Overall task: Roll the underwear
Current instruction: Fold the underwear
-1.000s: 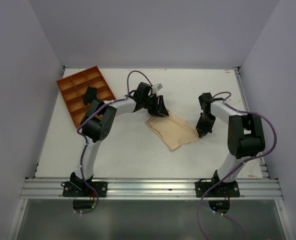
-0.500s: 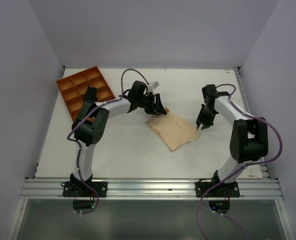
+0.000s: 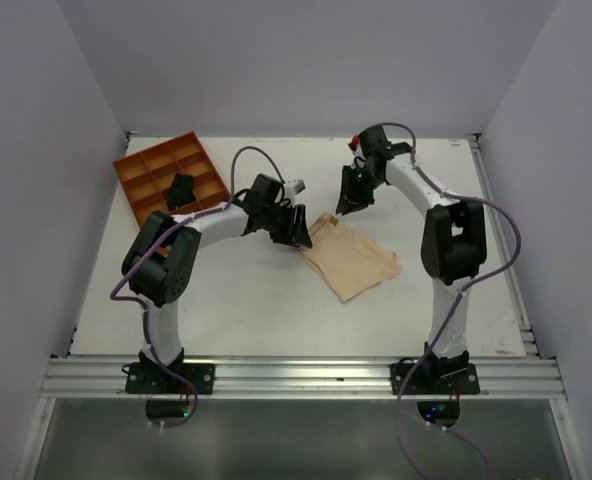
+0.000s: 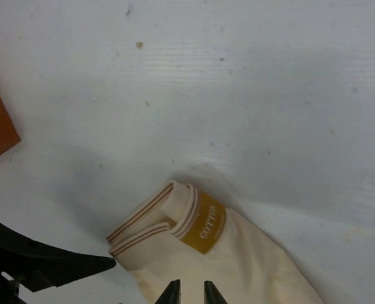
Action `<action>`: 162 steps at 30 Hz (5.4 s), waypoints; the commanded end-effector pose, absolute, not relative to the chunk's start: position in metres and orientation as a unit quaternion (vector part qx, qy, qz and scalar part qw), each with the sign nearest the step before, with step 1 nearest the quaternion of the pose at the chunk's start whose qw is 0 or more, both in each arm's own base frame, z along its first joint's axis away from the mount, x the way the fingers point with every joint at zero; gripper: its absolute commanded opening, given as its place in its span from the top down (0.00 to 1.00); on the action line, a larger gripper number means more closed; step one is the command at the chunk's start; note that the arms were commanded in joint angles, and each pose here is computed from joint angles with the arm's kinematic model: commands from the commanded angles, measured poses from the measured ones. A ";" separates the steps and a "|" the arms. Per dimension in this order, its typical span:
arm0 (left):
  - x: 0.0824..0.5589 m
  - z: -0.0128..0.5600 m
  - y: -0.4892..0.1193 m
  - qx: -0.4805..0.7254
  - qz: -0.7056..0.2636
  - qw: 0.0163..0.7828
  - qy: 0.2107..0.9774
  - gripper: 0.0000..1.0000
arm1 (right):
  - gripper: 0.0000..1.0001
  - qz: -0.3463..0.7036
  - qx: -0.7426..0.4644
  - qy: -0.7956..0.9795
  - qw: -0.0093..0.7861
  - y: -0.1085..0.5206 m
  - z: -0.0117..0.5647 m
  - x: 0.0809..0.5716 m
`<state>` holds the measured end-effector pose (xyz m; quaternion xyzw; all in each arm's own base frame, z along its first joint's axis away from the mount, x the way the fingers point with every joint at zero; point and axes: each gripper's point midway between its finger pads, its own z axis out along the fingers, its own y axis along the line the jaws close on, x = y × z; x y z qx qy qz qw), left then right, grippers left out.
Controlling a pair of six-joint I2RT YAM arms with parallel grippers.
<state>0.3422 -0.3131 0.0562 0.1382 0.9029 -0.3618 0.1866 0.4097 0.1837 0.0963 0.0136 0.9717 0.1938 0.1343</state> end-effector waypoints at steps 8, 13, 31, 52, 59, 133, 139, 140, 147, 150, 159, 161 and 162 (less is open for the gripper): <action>0.358 0.021 -0.291 0.130 -0.315 0.187 0.921 0.52 | 0.78 0.255 -0.033 0.961 0.105 0.222 0.069 0.431; 0.352 0.004 -0.279 0.118 -0.293 0.171 0.933 0.53 | 0.81 0.220 -0.015 0.972 0.086 0.215 0.026 0.436; 0.346 -0.012 -0.268 0.115 -0.273 0.149 0.943 0.53 | 0.74 0.245 -0.034 0.959 0.141 0.220 0.067 0.442; 0.343 -0.031 -0.262 0.113 -0.256 0.125 0.952 0.54 | 0.87 0.284 -0.046 0.951 0.115 0.242 0.046 0.448; 0.338 -0.045 -0.256 0.099 -0.247 0.111 0.957 0.53 | 0.86 0.281 -0.040 0.955 0.084 0.221 0.012 0.453; 0.339 -0.020 -0.240 0.096 -0.216 0.129 0.963 0.69 | 0.70 -0.105 -0.229 0.951 0.181 0.271 0.020 0.209; 0.339 -0.019 -0.240 0.094 -0.218 0.129 0.963 0.70 | 0.86 -0.082 -0.230 0.956 0.164 0.261 0.004 0.189; 0.339 -0.014 -0.240 0.095 -0.221 0.133 0.961 0.70 | 0.89 -0.077 -0.233 0.957 0.156 0.260 0.000 0.184; 0.317 0.008 -0.221 0.050 -0.192 0.115 0.973 0.81 | 1.00 0.018 -0.260 0.952 0.162 0.285 0.022 0.166; 0.307 0.023 -0.207 0.016 -0.197 0.120 0.973 0.66 | 1.00 0.054 -0.273 0.948 0.152 0.291 0.028 0.151; 0.318 0.111 -0.240 0.071 -0.358 0.178 0.914 0.63 | 1.00 0.132 -0.295 0.936 0.142 0.319 0.039 0.114; 0.319 0.124 -0.259 0.091 -0.419 0.183 0.885 0.67 | 1.00 0.146 -0.293 0.935 0.140 0.319 0.041 0.108; 0.305 0.127 -0.269 0.104 -0.455 0.159 0.870 0.73 | 1.00 0.152 -0.290 0.934 0.142 0.319 0.043 0.106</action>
